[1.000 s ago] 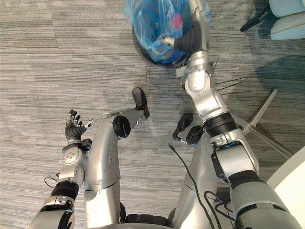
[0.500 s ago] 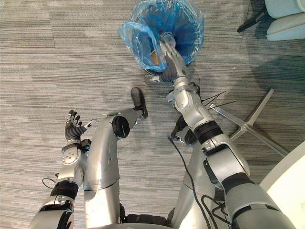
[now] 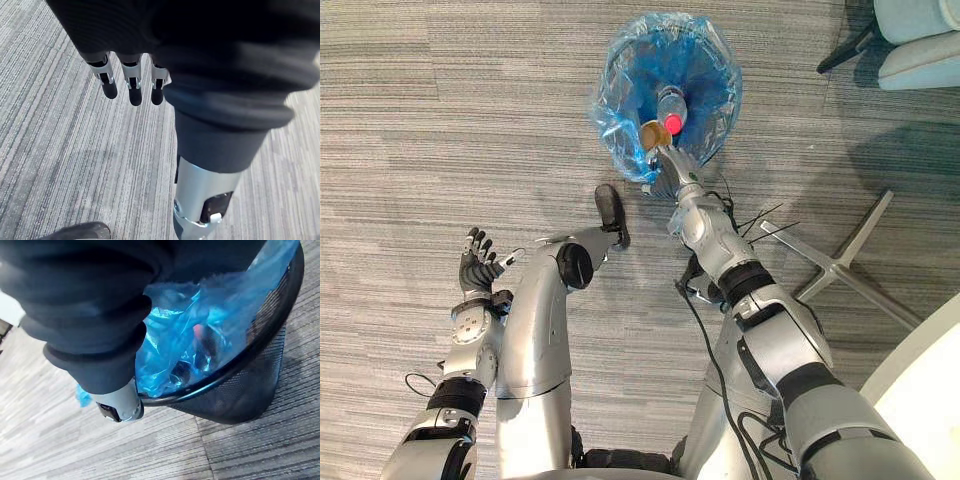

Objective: Gather rubbish on tea table into small bin, then transfer packed bag to large trash can.

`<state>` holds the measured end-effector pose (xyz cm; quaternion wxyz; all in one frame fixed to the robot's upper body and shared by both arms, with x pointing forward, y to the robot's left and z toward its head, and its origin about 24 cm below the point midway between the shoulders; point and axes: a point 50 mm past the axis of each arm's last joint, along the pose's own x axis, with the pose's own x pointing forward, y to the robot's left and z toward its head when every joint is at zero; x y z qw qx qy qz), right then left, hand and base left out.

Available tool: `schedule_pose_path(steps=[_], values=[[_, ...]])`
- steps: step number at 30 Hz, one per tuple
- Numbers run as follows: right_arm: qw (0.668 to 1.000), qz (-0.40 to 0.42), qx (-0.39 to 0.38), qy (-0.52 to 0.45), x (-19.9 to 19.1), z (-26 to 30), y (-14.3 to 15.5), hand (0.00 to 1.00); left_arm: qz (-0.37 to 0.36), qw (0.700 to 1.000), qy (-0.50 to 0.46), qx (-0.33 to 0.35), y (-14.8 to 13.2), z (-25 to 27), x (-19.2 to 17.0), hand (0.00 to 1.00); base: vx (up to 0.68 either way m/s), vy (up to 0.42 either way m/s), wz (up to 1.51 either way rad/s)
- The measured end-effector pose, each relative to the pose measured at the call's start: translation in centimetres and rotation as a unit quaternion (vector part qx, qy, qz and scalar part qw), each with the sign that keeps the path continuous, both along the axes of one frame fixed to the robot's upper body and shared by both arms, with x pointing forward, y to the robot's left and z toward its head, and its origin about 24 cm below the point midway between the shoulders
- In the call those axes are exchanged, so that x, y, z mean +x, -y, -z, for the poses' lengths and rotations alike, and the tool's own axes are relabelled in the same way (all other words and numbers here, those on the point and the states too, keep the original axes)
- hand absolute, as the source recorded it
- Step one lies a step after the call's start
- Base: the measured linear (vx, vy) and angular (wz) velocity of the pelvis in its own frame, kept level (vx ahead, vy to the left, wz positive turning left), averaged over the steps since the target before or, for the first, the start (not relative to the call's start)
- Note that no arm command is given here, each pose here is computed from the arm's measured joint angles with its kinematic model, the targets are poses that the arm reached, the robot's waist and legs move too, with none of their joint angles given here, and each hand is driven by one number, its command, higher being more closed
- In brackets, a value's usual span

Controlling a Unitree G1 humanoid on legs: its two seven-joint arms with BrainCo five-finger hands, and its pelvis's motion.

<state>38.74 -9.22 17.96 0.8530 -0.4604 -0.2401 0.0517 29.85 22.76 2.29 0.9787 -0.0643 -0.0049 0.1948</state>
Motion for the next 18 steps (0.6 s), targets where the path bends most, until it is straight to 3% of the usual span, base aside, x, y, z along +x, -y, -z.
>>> schedule_pose_path(steps=[10,18], values=[[0.993,-0.06,0.102,-0.017,-3.2,2.0,-1.8,1.0,0.019,0.999,-0.03,0.002,1.8,1.3,-0.4,0.0,-0.02,-0.025,0.06],[0.939,-0.153,0.285,-0.116,-8.5,6.5,-4.4,1.0,0.045,0.988,-0.141,0.033,2.2,6.6,-5.4,0.0,0.07,-0.092,-0.03]])
